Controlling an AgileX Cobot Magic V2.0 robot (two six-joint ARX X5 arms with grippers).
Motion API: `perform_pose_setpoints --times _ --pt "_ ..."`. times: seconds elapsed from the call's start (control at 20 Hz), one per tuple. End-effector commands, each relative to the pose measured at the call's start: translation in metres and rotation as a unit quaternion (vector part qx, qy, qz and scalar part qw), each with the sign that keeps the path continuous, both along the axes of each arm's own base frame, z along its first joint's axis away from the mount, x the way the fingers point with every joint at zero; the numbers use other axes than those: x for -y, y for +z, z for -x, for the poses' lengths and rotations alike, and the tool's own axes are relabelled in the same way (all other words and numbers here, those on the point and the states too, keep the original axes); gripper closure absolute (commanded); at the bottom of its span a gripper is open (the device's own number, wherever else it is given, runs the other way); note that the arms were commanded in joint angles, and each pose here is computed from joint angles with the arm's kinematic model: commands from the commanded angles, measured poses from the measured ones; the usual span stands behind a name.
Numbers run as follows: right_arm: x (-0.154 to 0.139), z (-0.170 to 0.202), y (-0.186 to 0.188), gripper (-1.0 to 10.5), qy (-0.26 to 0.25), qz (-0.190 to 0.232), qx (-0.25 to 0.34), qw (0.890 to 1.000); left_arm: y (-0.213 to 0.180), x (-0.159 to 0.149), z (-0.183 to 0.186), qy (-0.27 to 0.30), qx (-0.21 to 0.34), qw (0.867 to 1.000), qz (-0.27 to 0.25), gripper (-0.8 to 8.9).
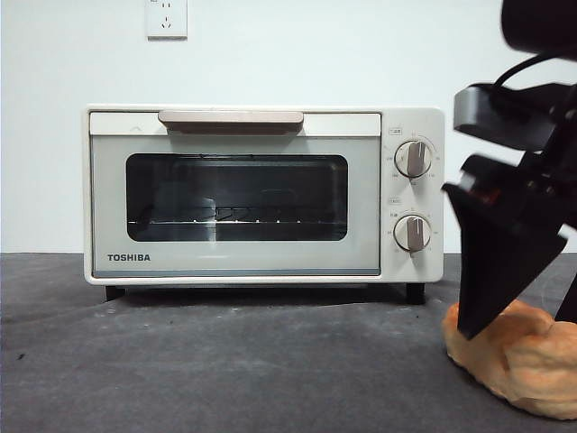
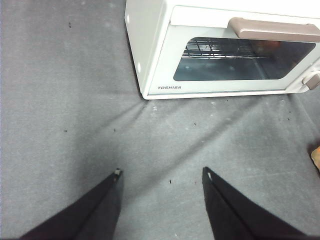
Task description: The left arm flap open the oven, the right arm pick bread and place it into oven, the left arm flap close the oven
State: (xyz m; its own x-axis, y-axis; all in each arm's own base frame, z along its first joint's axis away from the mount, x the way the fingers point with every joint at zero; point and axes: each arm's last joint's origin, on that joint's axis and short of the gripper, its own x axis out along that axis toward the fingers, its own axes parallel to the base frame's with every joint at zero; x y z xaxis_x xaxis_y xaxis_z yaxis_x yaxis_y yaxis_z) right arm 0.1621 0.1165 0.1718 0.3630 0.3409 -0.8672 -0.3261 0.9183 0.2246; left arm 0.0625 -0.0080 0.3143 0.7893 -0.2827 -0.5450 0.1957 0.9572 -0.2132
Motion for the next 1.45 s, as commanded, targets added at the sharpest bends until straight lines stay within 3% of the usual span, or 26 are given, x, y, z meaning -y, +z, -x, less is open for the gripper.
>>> perform_pose_setpoints --times 0.05,0.15,0.3,0.45,0.65,0.75,1.05,1.25,1.45 --pt "-0.005 -0.002 -0.008 5.1 -0.004 0.015 -0.010 1.000 0.006 0.000 0.001 -0.006 0.014 1.000 -0.006 5.66" --pt "-0.006 -0.004 -0.014 5.4 -0.007 0.027 -0.016 0.999 0.006 0.000 0.001 -0.006 0.014 1.000 -0.006 5.66" --pt "-0.007 -0.006 -0.016 7.4 -0.010 0.033 -0.013 0.999 0.006 0.000 0.001 -0.006 0.014 1.000 -0.006 5.66" --pt "-0.008 -0.006 -0.010 8.6 -0.007 0.020 0.002 1.000 0.006 0.000 0.001 -0.006 0.014 1.000 -0.006 5.78" --pt "-0.005 -0.002 0.005 8.7 -0.007 -0.006 0.034 0.999 0.008 0.000 0.000 -0.005 0.025 1.000 -0.004 8.06" --pt "-0.002 0.002 0.015 8.7 -0.008 -0.020 0.054 0.998 0.012 0.001 -0.003 -0.001 0.042 0.999 0.018 8.06" --pt "0.008 0.016 0.051 8.7 -0.008 -0.051 0.095 0.994 0.026 0.007 -0.034 -0.061 0.081 0.989 0.103 8.03" --pt "0.013 0.022 0.079 8.7 -0.005 -0.067 0.122 0.990 0.034 0.019 -0.074 -0.090 0.098 0.983 0.130 8.03" --pt "0.015 0.025 0.098 8.7 -0.004 -0.081 0.142 0.986 0.037 0.043 -0.115 -0.140 0.083 0.977 0.138 8.03"
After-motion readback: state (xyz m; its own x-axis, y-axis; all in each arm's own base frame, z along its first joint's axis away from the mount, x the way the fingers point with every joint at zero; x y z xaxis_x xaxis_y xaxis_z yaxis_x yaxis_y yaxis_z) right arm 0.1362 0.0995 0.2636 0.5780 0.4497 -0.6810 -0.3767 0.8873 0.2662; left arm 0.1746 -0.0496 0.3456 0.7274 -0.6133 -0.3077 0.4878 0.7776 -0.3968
